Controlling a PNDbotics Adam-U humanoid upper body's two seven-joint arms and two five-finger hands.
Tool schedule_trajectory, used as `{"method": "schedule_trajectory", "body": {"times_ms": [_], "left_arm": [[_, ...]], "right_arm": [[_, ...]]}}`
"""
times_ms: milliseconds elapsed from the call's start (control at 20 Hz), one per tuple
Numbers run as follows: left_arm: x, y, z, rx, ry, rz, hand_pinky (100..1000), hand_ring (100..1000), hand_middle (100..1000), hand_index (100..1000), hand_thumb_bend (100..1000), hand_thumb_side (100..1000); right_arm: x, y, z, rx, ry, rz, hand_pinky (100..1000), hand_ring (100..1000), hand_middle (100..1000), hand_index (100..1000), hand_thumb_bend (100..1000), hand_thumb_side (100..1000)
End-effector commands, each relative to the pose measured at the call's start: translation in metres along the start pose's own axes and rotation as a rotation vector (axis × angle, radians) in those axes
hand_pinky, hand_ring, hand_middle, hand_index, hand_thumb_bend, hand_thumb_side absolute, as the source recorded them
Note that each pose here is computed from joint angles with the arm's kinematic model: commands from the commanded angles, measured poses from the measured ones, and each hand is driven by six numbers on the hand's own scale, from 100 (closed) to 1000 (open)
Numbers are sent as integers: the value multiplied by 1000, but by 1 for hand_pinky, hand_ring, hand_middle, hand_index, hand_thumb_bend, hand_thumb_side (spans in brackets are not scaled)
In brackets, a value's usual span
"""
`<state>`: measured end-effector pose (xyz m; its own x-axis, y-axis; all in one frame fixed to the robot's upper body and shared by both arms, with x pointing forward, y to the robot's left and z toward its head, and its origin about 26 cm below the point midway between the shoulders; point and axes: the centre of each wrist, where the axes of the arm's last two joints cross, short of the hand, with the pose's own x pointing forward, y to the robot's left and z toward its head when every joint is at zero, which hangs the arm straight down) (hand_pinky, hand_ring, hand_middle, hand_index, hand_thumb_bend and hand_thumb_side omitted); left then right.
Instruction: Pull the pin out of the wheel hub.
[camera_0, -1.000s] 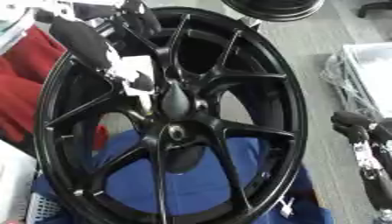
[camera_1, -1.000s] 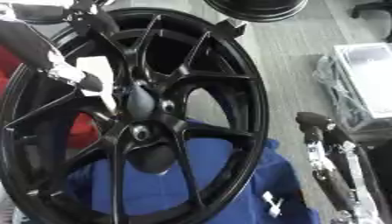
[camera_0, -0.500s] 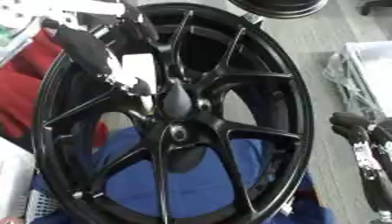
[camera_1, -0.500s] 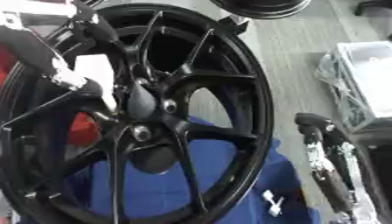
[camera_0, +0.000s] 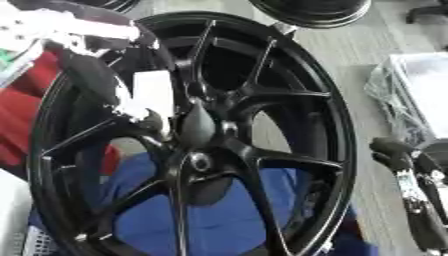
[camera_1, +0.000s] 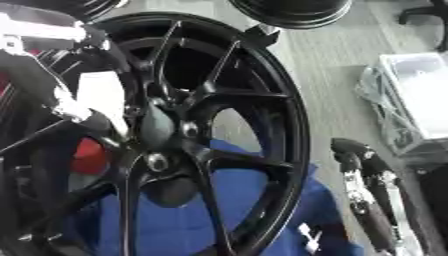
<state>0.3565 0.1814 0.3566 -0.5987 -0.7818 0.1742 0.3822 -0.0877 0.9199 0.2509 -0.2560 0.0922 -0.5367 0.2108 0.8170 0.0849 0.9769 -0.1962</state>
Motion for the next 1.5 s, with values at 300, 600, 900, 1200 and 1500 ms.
{"method": "schedule_trajectory", "body": {"times_ms": [300, 600, 900, 1200, 1500], "left_arm": [[11, 10, 14, 24, 9, -46, 756, 746, 582, 722, 536, 275], [15, 9, 16, 14, 17, -66, 727, 699, 506, 636, 382, 205], [20, 10, 18, 9, -13, -59, 699, 649, 448, 538, 309, 220], [25, 13, 26, 36, -18, -67, 675, 617, 409, 400, 301, 132], [40, 31, 55, 220, -91, -47, 632, 605, 374, 351, 331, 100]], "right_arm": [[4, 0, -2, -1, -3, 4, 851, 829, 764, 748, 100, 720], [3, 0, -1, -3, -1, 1, 851, 829, 762, 748, 100, 720], [3, 1, -1, -3, 9, -2, 852, 829, 763, 748, 100, 728], [3, 1, 0, -8, 16, -1, 852, 829, 763, 748, 100, 727], [3, -1, 0, -11, 15, 1, 852, 829, 763, 748, 100, 727]]}}
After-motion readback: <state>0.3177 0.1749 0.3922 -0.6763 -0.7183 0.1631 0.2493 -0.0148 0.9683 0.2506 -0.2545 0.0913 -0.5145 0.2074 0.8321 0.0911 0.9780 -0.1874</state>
